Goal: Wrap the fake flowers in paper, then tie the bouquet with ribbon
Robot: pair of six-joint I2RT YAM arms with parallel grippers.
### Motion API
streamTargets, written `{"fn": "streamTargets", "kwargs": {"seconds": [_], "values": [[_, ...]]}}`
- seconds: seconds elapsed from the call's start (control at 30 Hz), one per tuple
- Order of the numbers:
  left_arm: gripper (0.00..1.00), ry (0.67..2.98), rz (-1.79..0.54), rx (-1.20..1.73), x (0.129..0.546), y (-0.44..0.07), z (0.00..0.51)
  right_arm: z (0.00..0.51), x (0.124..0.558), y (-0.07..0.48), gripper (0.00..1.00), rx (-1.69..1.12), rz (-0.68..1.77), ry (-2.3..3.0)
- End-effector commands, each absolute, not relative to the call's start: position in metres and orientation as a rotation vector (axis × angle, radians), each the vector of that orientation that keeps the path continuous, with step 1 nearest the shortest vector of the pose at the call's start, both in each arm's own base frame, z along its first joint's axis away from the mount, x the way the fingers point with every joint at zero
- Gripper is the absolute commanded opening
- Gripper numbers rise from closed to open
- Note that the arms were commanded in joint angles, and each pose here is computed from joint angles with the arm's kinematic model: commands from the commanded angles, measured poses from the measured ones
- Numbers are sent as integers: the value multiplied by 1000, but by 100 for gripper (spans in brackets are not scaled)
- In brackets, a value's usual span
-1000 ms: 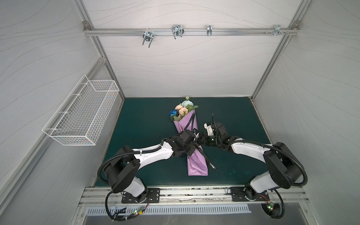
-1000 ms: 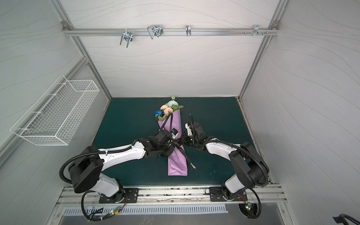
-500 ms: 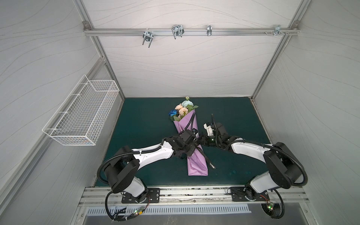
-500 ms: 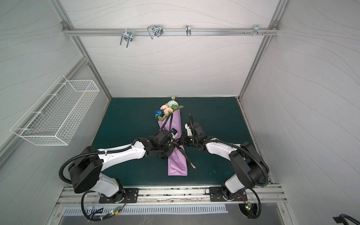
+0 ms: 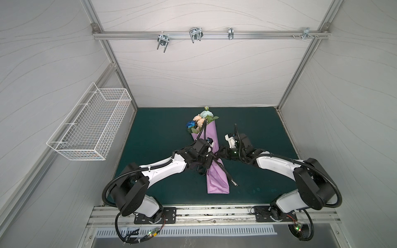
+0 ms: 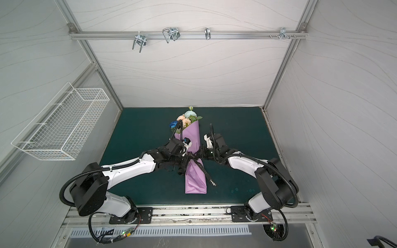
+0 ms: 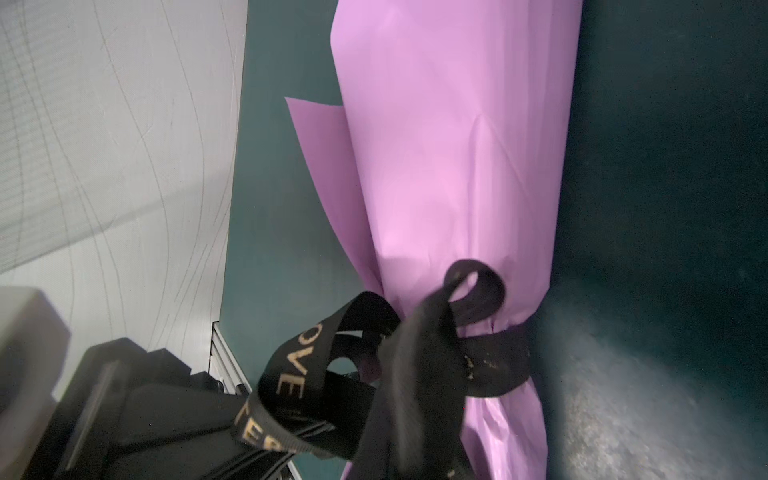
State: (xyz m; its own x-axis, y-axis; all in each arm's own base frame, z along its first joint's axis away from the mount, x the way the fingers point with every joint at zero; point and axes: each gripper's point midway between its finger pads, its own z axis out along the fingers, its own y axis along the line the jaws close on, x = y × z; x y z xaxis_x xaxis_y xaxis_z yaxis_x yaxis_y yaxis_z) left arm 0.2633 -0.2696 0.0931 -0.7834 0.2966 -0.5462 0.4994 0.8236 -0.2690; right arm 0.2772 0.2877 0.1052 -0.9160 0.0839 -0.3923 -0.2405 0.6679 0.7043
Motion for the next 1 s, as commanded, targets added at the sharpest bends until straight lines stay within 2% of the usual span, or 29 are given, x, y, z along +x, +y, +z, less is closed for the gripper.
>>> {"fn": "streamTargets", "kwargs": {"seconds": [0.0,0.47,0.7,0.97], "values": [[0,2671,-471,548,245,-241,78,94,291,258,0,-23,994,2515],[0,2865,-414,593,220,-223,59,89,308,249,0,9,969,2505],[0,2842,-405,537,232,-225,62,84,309,251,0,3,985,2513],[0,2857,-495,492,232,-231,61,77,306,247,0,0,960,2532]]}}
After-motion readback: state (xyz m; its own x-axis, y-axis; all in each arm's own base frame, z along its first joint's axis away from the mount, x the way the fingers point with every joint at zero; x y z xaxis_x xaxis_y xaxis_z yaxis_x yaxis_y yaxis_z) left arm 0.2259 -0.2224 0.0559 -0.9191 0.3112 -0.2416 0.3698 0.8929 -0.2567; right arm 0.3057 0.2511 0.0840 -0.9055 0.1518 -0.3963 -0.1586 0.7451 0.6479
